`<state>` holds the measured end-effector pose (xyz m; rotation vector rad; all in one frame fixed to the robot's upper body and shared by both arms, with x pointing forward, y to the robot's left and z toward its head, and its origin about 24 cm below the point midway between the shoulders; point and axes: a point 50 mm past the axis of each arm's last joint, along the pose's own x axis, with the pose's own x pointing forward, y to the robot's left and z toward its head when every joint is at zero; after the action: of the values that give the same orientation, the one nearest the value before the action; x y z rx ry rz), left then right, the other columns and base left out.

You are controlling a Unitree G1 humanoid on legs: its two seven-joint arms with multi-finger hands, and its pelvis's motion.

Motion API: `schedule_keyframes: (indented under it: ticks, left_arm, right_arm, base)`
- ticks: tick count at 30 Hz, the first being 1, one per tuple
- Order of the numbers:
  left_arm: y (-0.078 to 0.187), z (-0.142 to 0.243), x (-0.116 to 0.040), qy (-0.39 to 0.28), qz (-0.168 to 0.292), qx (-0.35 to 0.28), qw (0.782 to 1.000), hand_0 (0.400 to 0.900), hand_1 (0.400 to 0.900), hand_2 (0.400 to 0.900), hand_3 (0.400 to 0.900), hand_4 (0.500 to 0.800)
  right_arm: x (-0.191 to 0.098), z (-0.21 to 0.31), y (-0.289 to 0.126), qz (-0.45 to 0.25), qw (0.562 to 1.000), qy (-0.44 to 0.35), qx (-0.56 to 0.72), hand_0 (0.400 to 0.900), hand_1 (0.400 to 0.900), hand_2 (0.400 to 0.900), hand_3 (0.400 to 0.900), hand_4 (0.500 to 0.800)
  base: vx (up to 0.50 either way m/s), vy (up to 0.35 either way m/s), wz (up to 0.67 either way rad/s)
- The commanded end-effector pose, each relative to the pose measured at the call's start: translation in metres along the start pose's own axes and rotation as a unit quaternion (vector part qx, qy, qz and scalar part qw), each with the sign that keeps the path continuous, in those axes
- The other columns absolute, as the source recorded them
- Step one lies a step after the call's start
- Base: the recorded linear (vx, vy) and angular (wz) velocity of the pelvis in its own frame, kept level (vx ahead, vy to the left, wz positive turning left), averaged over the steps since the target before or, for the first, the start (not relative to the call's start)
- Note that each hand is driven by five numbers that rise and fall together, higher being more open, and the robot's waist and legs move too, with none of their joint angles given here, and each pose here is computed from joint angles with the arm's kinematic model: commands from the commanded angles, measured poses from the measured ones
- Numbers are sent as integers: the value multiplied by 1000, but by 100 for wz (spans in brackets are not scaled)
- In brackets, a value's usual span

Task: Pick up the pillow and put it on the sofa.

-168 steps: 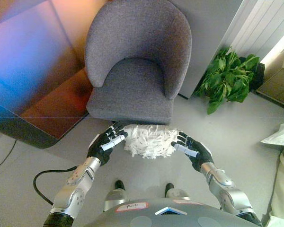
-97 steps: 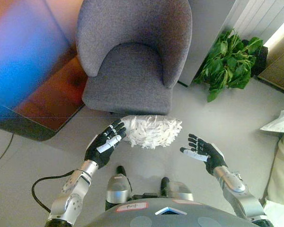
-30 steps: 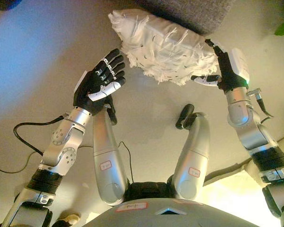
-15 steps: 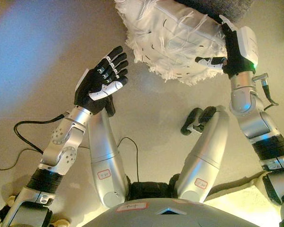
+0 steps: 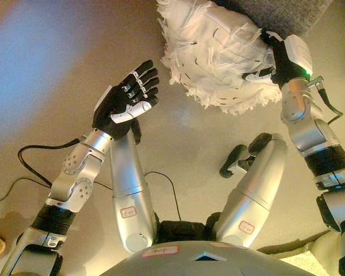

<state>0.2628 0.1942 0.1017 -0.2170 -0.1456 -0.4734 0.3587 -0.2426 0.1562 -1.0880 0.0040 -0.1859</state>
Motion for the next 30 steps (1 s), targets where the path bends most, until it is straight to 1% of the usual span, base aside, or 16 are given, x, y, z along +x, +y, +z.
schedule_keyframes:
  ticks: [1, 8, 19, 23, 24, 27, 30]
  left_arm:
    - [-25, 24, 14, -70, -73, -8, 995, 900, 900, 900, 900, 800]
    - [-30, 17, 15, -52, -84, -19, 995, 900, 900, 900, 900, 800]
    - [-34, 11, 14, -40, -75, -31, 996, 900, 900, 900, 900, 800]
    - [-27, 7, 13, -31, -25, -48, 998, 900, 900, 900, 900, 800]
    - [-22, 6, 13, -30, 0, -54, 998, 900, 900, 900, 900, 800]
    - [-13, 5, 11, -30, 43, -63, 997, 900, 900, 900, 900, 800]
    - [-6, 7, 9, -45, 69, -70, 994, 900, 900, 900, 900, 800]
  right_arm:
    - [15, -14, -11, 12, 995, 87, 39, 400, 400, 400, 400, 500]
    - [20, -8, -6, 20, 994, 105, 39, 400, 400, 400, 400, 500]
    - [17, -4, 3, 13, 994, 96, 56, 400, 400, 400, 400, 500]
    - [15, 3, 2, -10, 995, 60, 76, 400, 400, 400, 400, 500]
    - [15, 7, 0, -19, 996, 45, 76, 400, 400, 400, 400, 500]
    - [13, 19, -7, -42, 996, 5, 77, 400, 400, 400, 400, 500]
    - [9, 31, -16, -70, 994, -41, 75, 400, 400, 400, 400, 500]
  base:
    - [34, -26, 12]
    - [52, -5, 7]
    - [23, 18, -2]
    - [5, 10, -3]
    - [0, -5, -5]
    - [-26, 2, -6]
    - [-56, 29, -14]
